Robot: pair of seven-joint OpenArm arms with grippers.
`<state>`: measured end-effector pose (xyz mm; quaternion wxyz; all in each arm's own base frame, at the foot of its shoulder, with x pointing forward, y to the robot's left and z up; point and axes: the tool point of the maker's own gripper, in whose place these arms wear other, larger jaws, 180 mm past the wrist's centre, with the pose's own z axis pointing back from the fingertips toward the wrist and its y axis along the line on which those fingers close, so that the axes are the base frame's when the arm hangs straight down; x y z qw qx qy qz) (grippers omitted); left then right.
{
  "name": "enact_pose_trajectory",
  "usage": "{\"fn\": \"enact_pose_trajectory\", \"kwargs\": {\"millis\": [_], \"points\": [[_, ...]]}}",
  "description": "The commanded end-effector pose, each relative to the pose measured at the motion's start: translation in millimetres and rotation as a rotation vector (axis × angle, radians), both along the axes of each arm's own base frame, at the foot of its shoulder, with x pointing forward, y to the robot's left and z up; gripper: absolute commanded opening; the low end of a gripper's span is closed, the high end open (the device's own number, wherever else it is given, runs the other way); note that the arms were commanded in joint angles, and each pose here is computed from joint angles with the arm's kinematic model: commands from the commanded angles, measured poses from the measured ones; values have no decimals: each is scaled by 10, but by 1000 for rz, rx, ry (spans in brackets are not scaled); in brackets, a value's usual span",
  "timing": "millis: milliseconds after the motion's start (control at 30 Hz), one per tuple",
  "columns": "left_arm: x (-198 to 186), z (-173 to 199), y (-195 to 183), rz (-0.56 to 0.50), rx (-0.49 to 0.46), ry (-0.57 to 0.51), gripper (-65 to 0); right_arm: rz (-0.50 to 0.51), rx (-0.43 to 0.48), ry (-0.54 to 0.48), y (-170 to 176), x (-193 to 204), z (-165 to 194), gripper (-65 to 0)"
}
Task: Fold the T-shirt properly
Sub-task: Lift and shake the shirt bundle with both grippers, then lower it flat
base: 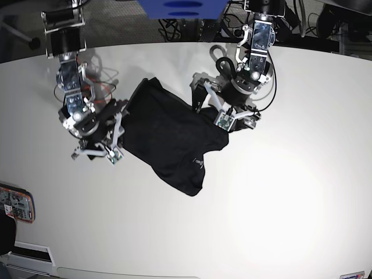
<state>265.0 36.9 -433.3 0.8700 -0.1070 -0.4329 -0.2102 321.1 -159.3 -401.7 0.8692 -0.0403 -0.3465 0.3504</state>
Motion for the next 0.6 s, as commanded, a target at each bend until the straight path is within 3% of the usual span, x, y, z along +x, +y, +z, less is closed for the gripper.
{"fn": "enact_pose_trajectory", "kwargs": {"millis": [0,267,467,567], "points": [[77,27,88,15,31,-12,0,16,9,-66,29,104,198,-376],[366,-1,154,30,41,-21,0,57,27,-66,201,-231,233,-376],[524,-24,168,-2,123,-36,0,69,38,-6,263,-553,84,-378],[646,34,167,-10,143,-58,0,91,81,12,487,-638,36,-378]]}}
